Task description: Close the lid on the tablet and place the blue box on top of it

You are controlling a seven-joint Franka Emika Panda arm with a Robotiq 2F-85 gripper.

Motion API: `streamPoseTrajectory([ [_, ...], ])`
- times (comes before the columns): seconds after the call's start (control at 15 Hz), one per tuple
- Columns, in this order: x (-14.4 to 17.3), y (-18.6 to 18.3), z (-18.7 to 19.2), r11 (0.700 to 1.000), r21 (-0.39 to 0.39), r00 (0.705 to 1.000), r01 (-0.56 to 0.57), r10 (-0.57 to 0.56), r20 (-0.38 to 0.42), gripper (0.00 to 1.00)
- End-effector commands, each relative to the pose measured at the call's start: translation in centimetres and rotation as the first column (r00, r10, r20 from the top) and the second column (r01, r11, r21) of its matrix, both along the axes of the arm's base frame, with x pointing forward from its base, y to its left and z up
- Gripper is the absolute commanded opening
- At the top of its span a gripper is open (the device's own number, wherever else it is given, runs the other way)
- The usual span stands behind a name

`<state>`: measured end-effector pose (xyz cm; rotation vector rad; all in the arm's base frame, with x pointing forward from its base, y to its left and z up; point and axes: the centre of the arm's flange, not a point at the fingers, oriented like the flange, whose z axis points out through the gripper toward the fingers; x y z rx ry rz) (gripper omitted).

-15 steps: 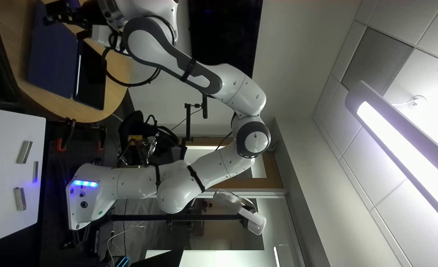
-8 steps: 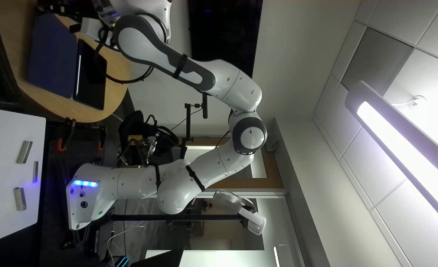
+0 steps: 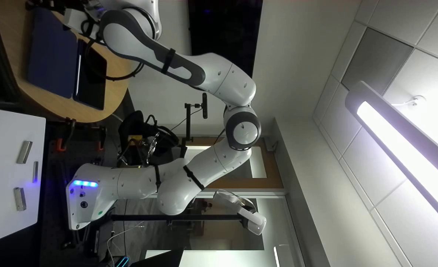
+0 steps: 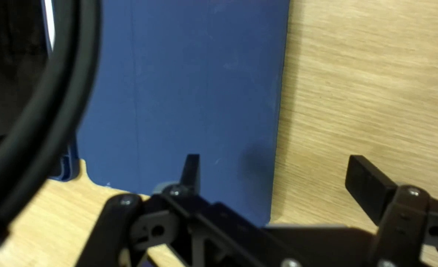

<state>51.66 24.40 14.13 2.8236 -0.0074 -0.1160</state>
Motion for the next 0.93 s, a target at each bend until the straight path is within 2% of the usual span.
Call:
streamPoseTrajectory([
  [0.0, 0.6, 0.5, -1.2, 0.998, -0.051, 0.999, 0.036, -0.035, 0.026, 1.00],
  [0.4, 0.5, 0.2, -3.0, 0.991, -0.108, 0.995, 0.085, -0.078, 0.069, 1.00],
  [0.87, 0.8, -0.5, -4.1, 0.986, -0.111, 0.991, 0.121, -0.114, 0.068, 1.00],
])
